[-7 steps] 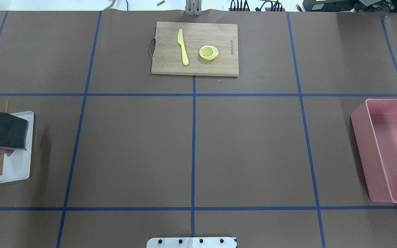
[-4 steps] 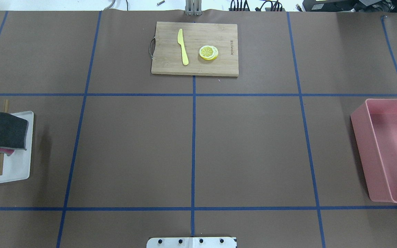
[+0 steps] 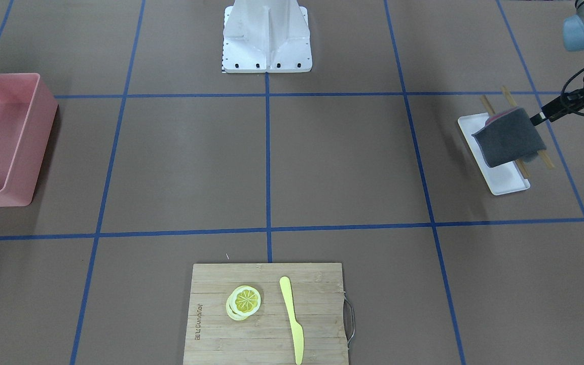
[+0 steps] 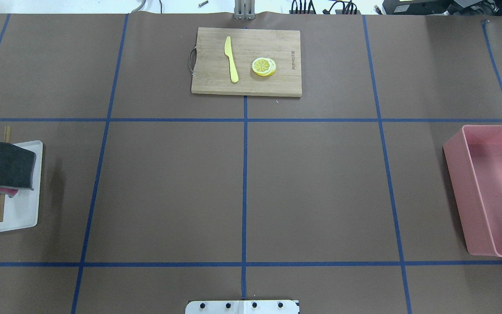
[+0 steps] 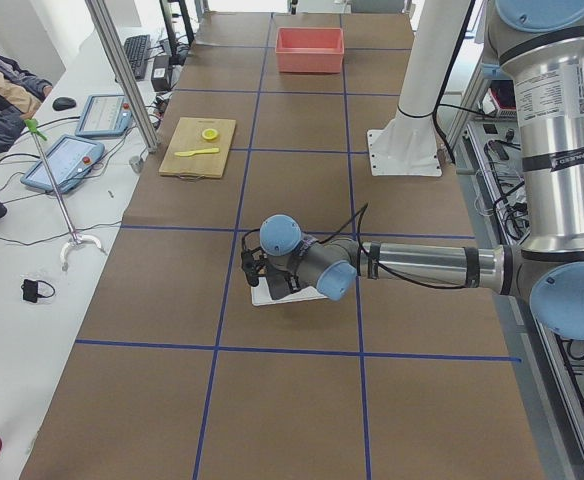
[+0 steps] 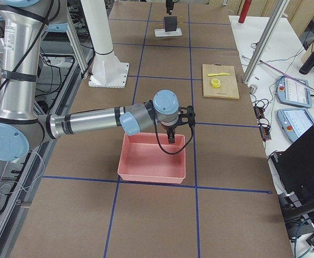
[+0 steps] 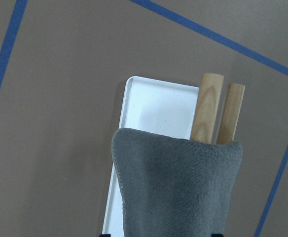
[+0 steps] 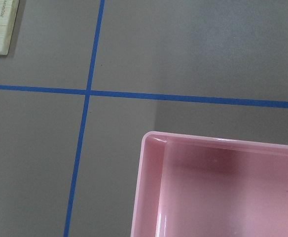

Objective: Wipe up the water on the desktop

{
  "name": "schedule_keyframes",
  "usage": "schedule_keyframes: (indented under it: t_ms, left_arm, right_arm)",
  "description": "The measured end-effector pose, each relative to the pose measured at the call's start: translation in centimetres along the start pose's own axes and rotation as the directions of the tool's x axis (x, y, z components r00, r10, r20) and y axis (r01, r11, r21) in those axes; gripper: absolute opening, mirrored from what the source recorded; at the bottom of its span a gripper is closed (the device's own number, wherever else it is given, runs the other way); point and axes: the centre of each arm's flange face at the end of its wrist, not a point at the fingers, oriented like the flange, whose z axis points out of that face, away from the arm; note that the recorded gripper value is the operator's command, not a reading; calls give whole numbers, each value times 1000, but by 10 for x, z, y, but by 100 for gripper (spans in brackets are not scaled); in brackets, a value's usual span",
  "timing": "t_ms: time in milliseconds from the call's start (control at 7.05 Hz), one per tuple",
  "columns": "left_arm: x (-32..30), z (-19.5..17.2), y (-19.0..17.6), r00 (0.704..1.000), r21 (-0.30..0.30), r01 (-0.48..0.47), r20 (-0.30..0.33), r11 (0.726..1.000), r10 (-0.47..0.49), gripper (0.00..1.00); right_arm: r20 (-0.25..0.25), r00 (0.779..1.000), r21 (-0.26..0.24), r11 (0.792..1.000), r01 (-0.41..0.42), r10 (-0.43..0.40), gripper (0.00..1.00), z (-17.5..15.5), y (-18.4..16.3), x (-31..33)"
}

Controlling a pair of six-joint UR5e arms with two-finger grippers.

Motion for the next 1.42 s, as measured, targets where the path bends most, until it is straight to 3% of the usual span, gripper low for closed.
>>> schedule_keyframes:
  t_ms: [142,284,567,1277,1418]
  left_arm:
    - [3,3,-2,1000,-7,-2,1,1000,2,64]
    - [5,9,-4,1000,-15,-4,4,1000,4,54]
    - [10,14,-10,1000,-22,-8,4,1000,8,2]
    - [28,6,-3,999,-43,-40,-34,998,39,0]
    - [39,0,3,996,-63,-57,-67,996,53,0]
  right_arm:
    - [1,1000,-1,1000,2,-2,100,1,0,-1]
    - [1,1000,-2,1000,3,-3,100,1,0,-1]
    - [1,1000,-3,1000,4,-4,100,2,-1,-1]
    - [0,1000,-6,1000,3,-3,100,3,-1,-1]
    - [0,1000,-4,1000,11,-11,100,4,-5,-4]
